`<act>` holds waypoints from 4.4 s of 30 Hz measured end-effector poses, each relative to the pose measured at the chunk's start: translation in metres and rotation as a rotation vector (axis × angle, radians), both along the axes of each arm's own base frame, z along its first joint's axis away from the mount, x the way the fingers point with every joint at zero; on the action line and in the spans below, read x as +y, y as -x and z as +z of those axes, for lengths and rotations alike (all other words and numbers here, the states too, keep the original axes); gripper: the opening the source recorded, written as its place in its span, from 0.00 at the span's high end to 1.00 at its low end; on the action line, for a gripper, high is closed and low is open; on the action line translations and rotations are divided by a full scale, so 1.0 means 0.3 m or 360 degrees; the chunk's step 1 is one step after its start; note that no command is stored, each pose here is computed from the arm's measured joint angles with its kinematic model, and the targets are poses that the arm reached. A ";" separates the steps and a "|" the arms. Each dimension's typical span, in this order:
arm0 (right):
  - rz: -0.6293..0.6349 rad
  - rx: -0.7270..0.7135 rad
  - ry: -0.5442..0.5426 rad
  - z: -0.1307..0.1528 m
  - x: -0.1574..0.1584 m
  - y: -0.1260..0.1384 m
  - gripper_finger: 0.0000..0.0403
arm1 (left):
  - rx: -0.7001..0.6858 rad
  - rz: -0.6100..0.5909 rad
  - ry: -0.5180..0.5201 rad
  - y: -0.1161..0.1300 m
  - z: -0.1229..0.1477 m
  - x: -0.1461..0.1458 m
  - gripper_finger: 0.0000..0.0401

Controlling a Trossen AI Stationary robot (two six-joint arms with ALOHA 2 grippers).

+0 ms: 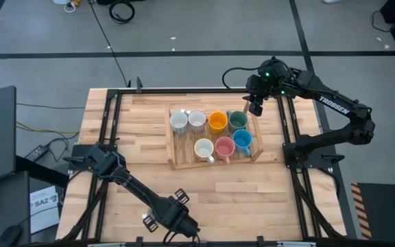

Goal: Place coffee mugs
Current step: Put the yellow cup on the shelf aligned with the blue cup

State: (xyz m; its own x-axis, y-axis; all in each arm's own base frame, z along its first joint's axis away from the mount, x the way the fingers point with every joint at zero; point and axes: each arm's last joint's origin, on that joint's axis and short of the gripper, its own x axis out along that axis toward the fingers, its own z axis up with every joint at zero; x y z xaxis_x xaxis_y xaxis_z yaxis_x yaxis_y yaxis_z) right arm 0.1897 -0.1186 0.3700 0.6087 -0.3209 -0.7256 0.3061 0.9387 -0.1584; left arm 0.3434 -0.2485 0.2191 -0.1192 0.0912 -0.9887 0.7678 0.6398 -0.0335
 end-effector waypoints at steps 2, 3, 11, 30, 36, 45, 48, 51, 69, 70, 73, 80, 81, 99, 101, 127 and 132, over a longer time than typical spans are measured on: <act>0.0000 0.0000 0.0000 0.000 0.000 0.000 0.67 | -0.0001 0.0000 0.0000 0.000 0.000 0.000 0.70; 0.0000 0.0000 0.0000 0.000 0.000 0.000 0.67 | -0.0002 0.0006 -0.0001 0.000 0.000 0.000 0.72; 0.0000 0.0000 0.0000 0.000 0.000 0.000 0.67 | -0.0002 0.0049 -0.0007 0.000 0.000 0.000 0.92; -0.0029 -0.0092 0.0025 0.039 0.030 0.046 0.67 | -0.0093 0.0416 0.0018 -0.036 0.085 0.050 0.93; -0.0011 -0.0165 0.0050 0.068 0.056 0.085 0.67 | -0.0210 0.0750 0.0144 -0.105 0.196 0.138 0.93; 0.0205 -0.0297 -0.0069 0.096 0.115 0.129 0.67 | -0.0345 0.1355 0.0243 -0.205 0.291 0.355 0.93; 0.0254 -0.0305 -0.0072 0.102 0.140 0.138 0.67 | -0.0299 0.1589 0.0265 -0.226 0.290 0.431 0.93; 0.0302 -0.0319 -0.0067 0.109 0.163 0.147 0.67 | -0.0289 0.1730 0.0288 -0.245 0.293 0.499 0.93; 0.0521 -0.0355 -0.0068 0.122 0.243 0.151 0.67 | -0.0298 0.1710 0.0315 -0.275 0.294 0.678 0.93; 0.0537 -0.0360 -0.0072 0.122 0.248 0.148 0.67 | -0.0297 0.1709 0.0317 -0.275 0.294 0.678 0.93; 0.0618 -0.0448 -0.0077 0.100 0.264 0.130 0.67 | -0.0294 0.1694 0.0319 -0.274 0.294 0.668 0.93; 0.0748 -0.0610 -0.0063 -0.023 0.295 0.111 0.67 | -0.0291 0.1727 0.0317 -0.273 0.294 0.662 0.93; 0.0746 -0.0618 -0.0065 -0.041 0.297 0.112 0.67 | -0.0290 0.1743 0.0315 -0.273 0.294 0.660 0.93; 0.0707 -0.0720 -0.0087 -0.259 0.308 0.156 0.67 | -0.0338 0.1704 0.0247 -0.266 0.293 0.606 0.93; 0.0709 -0.0732 -0.0081 -0.270 0.308 0.157 0.67 | -0.0341 0.1751 0.0241 -0.266 0.293 0.608 0.93; 0.0688 -0.0750 -0.0109 -0.273 0.308 0.156 0.67 | -0.0178 0.1706 0.0018 -0.273 0.153 0.757 0.93; 0.0689 -0.0750 -0.0108 -0.273 0.308 0.156 0.67 | -0.0177 0.1747 0.0016 -0.274 0.153 0.800 0.93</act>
State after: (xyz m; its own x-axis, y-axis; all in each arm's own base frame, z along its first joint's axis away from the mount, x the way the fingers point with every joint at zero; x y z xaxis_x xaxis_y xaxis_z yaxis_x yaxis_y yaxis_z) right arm 0.1428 -0.0262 0.2881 0.9314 0.0625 -0.3586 -0.0803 0.9962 -0.0350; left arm 0.4257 -0.0085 0.2651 -0.0405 -0.0177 -0.9990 -0.2188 0.9757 -0.0085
